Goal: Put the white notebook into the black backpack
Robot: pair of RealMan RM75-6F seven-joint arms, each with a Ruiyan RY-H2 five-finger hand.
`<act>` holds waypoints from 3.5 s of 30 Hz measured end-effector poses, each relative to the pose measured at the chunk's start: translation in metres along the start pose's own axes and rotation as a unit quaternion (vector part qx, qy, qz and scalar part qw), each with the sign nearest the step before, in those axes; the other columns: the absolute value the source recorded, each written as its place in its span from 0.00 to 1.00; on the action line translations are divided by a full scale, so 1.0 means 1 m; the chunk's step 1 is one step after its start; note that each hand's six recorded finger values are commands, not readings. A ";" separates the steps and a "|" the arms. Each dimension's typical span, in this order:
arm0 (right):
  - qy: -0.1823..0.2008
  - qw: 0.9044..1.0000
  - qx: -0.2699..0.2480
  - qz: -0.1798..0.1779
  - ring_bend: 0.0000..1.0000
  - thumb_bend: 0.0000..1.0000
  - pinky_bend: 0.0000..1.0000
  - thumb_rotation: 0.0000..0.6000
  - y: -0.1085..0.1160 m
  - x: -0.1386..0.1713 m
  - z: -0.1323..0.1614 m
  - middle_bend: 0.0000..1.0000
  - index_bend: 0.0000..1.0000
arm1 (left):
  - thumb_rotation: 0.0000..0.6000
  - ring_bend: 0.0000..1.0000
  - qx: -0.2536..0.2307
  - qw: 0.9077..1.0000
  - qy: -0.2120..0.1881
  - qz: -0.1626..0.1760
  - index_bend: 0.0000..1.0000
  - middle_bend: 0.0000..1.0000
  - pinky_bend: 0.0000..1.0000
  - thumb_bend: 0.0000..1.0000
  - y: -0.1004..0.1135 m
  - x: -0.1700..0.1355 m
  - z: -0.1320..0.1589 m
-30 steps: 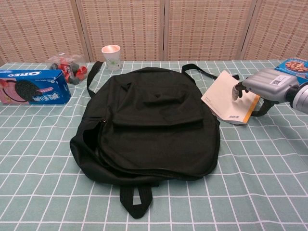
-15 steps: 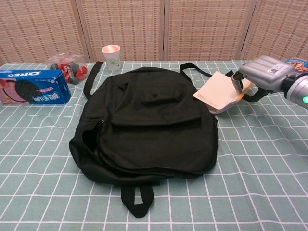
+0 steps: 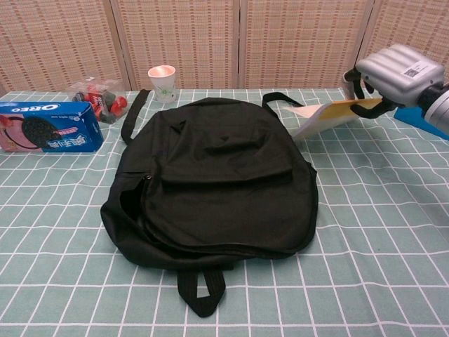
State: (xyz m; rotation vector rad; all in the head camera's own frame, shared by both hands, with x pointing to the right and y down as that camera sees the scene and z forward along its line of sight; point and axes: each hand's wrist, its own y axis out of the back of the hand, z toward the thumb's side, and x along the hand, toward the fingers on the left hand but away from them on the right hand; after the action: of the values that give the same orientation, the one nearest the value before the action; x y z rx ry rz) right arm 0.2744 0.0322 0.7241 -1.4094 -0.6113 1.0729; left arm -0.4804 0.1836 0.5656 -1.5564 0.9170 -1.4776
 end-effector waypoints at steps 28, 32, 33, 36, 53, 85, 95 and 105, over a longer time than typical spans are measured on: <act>0.050 0.981 0.067 -0.176 0.55 0.42 0.46 1.00 0.139 0.037 -0.044 0.64 0.88 | 1.00 0.12 0.016 0.958 -0.279 -0.070 0.16 0.11 0.14 0.16 -0.015 0.050 0.149; 0.042 0.979 0.086 -0.180 0.55 0.42 0.46 1.00 0.159 0.044 -0.051 0.64 0.88 | 1.00 0.15 0.010 0.944 -0.322 -0.075 0.19 0.11 0.14 0.16 -0.021 0.052 0.183; 0.040 0.979 0.090 -0.181 0.55 0.42 0.46 1.00 0.162 0.046 -0.052 0.64 0.88 | 1.00 0.15 0.006 0.941 -0.329 -0.075 0.20 0.11 0.14 0.16 -0.021 0.052 0.190; 0.035 0.979 0.096 -0.178 0.55 0.42 0.46 1.00 0.166 0.051 -0.054 0.64 0.88 | 1.00 0.15 -0.014 0.937 -0.342 -0.075 0.20 0.11 0.15 0.16 -0.023 0.058 0.209; 0.036 0.982 0.093 -0.160 0.55 0.42 0.46 1.00 0.152 0.061 -0.052 0.64 0.88 | 1.00 0.17 -0.013 0.934 -0.343 -0.097 0.21 0.14 0.17 0.16 -0.066 0.085 0.273; 0.032 0.986 0.075 -0.148 0.55 0.42 0.46 1.00 0.140 0.070 -0.051 0.64 0.88 | 1.00 0.18 0.016 0.933 -0.319 -0.169 0.28 0.14 0.17 0.16 -0.128 0.086 0.284; 0.023 0.986 0.077 -0.148 0.55 0.42 0.46 1.00 0.140 0.073 -0.054 0.64 0.88 | 1.00 0.20 -0.071 0.931 -0.313 -0.172 0.45 0.18 0.18 0.27 -0.131 0.097 0.293; 0.023 0.985 0.074 -0.154 0.55 0.42 0.46 1.00 0.143 0.071 -0.053 0.64 0.88 | 1.00 0.27 -0.141 0.926 -0.311 -0.159 0.68 0.26 0.17 0.49 -0.126 0.103 0.293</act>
State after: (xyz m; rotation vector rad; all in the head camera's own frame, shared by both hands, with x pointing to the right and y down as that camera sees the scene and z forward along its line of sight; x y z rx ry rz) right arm 0.3187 0.0452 0.5628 -1.1629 -0.6775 0.8205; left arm -0.1838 0.1629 0.7201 -2.2923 0.5234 -0.9571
